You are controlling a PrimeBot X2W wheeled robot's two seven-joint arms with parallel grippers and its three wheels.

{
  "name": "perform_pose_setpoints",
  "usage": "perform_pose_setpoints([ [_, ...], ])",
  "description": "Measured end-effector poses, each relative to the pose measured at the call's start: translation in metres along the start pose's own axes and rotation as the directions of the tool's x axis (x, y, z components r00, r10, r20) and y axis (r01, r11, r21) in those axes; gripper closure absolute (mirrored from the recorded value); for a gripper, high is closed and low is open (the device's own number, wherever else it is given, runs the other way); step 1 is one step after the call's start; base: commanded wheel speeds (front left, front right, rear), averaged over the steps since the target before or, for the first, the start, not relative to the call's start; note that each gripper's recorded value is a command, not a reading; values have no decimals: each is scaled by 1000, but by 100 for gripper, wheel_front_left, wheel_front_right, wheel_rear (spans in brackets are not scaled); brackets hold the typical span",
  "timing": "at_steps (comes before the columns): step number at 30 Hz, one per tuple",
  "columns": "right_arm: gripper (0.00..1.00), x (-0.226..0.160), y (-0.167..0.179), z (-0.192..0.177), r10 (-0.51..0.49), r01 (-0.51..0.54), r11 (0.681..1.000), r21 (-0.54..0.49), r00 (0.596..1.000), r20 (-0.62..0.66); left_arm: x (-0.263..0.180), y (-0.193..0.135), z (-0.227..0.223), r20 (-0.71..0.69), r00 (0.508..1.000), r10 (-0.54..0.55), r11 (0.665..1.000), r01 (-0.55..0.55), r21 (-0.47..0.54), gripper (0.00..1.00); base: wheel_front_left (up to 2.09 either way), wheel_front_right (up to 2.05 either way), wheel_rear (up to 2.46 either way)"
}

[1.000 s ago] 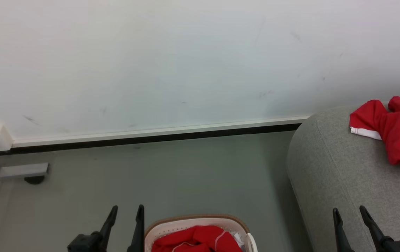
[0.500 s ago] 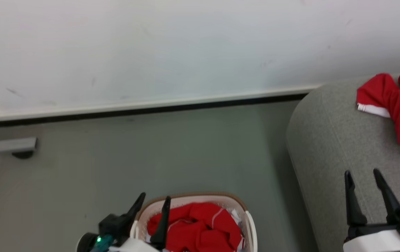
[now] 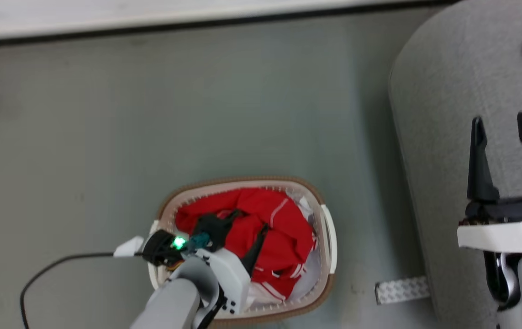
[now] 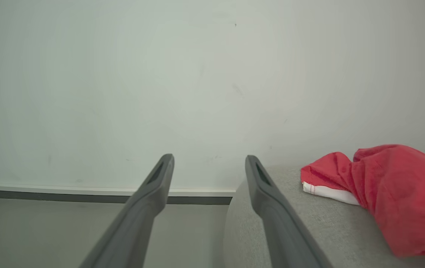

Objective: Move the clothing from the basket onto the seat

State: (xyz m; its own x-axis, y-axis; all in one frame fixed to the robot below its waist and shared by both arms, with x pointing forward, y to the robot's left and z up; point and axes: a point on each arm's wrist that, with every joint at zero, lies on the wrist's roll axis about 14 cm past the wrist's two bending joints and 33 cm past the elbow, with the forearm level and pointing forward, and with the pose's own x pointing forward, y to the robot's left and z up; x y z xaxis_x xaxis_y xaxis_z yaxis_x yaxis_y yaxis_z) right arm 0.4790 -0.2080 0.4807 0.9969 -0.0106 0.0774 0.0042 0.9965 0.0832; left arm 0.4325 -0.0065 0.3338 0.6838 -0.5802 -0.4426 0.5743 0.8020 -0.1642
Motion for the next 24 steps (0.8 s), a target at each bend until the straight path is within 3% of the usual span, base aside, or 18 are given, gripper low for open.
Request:
perform_pose_setpoints([
  [9,0,41,10,-62,39,-37,999,35,997,-71,48,12,-87,-232,971,-63,998,62,-12,0,0,0,0],
  [24,0,53,4,-138,48,-42,998,41,983,-176,84,20,-198,-474,875,-100,995,76,-69,0,0,0,0],
])
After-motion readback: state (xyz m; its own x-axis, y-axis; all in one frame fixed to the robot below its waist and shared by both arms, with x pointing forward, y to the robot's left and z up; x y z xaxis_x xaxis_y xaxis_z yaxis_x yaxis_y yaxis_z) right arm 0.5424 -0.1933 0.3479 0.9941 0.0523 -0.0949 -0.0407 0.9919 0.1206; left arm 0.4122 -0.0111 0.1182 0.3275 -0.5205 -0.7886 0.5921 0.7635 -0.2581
